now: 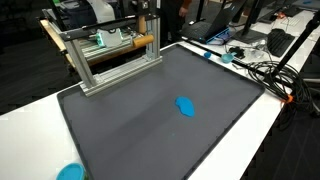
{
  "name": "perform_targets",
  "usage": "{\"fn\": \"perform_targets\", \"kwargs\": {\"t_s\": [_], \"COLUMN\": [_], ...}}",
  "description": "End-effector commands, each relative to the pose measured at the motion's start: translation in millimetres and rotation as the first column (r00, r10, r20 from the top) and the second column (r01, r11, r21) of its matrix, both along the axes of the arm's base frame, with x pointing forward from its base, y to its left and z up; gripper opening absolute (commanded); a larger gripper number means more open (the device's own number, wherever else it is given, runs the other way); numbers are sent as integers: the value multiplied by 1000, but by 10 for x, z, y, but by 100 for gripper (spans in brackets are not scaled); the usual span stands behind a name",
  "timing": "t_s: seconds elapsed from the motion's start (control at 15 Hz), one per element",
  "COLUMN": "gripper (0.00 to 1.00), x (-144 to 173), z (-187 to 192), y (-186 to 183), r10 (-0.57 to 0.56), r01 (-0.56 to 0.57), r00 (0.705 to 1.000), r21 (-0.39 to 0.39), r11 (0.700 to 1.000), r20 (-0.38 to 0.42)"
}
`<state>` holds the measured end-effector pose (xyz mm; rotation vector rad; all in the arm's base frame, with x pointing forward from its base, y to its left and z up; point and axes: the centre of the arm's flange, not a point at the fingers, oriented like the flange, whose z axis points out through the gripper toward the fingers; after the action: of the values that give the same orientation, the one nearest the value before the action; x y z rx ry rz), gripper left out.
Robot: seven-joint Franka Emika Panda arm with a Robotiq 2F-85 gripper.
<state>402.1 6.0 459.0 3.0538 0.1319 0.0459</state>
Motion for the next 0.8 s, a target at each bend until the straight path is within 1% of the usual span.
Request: {"fn": "perform_targets", "kwargs": {"t_s": [0.0,0.2,0.4,0.53,0.73], "gripper": [22,22,22,22,22], "x": [-122,-237,-310,-358,-447], "z": [31,-25,-114,-170,-231], "y": [-13,-45,-51,-40,-46], "r10": [14,-3,13,5,-28], "r01": [-15,3,-13,-3,31], "r00": [999,999,998,997,997], "r21": [-10,-1,-1,18,44], "r11": [1000,1000,1000,1000,999], "r20": [-39,-53,-56,-73,-73]}}
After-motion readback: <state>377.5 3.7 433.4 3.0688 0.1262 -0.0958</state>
